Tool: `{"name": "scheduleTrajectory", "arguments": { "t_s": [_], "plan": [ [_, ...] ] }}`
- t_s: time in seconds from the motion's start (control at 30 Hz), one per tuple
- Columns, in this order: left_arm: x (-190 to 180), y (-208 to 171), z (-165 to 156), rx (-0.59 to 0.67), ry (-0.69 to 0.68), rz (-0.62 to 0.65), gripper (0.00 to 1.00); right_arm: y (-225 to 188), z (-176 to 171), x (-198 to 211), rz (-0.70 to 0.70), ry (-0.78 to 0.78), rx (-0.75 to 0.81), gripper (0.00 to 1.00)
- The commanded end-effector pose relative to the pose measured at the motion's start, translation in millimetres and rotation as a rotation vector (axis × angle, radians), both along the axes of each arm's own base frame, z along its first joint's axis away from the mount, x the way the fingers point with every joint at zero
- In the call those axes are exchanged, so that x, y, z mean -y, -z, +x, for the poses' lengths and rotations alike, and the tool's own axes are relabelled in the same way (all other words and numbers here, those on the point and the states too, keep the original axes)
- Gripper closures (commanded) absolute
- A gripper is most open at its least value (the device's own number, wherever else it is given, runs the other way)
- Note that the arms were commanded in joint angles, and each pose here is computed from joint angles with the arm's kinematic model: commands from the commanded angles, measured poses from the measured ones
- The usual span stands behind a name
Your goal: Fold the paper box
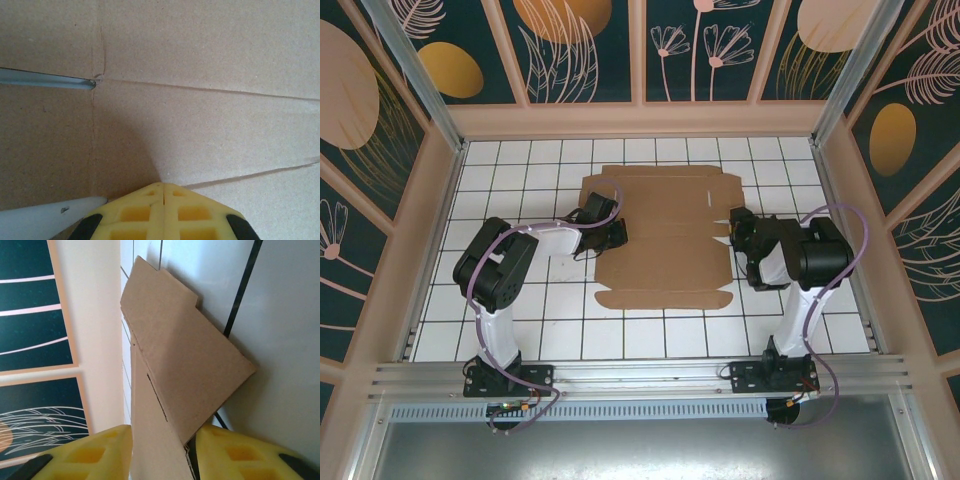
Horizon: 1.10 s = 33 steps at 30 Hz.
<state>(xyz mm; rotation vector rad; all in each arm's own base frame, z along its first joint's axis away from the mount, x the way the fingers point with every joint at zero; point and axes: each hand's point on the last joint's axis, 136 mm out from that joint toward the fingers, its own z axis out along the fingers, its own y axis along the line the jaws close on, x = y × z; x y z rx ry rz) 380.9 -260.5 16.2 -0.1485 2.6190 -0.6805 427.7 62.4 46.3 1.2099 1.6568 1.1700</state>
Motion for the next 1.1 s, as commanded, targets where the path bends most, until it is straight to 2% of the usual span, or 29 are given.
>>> {"name": "scheduleTrajectory", "arguments": {
  "t_s": [0.0, 0.1, 0.27, 0.43, 0.63, 0.77, 0.87, 1.07],
  "plan": [
    [-18.2, 35.1, -17.4, -0.101, -0.004, 0.094, 1.00, -13.3, 5.7, 2.3, -0.010, 0.019, 0.083, 0.71],
    [-17.4, 34.1, -17.1, -0.098, -0.002, 0.092, 1.00, -16.7, 7.9, 2.4, -0.015, 0.015, 0.109, 0.79],
    [-15.0, 27.7, -15.5, -0.082, 0.001, 0.070, 1.00, -21.2, 12.6, 0.9, -0.054, -0.001, 0.143, 0.85],
    [-7.7, -0.8, -7.7, -0.027, 0.014, 0.006, 0.99, -32.7, 10.7, 1.8, -0.152, -0.024, 0.174, 0.89],
    [8.3, -62.0, -5.5, 0.050, 0.056, -0.126, 0.74, -53.0, 12.3, 4.2, -0.350, -0.072, 0.179, 0.93],
    [1.9, -110.8, -11.1, 0.136, 0.064, -0.153, 0.67, -74.6, 12.6, 12.7, -0.469, -0.089, 0.188, 0.96],
    [-17.7, -139.3, -15.5, 0.193, 0.028, -0.113, 0.64, -106.5, 14.6, 25.4, -0.602, -0.088, 0.183, 0.99],
    [-81.3, -189.8, -21.4, 0.301, -0.132, -0.012, 0.54, -247.6, 22.1, 43.8, -1.048, -0.023, 0.259, 1.00]
  ]
}}
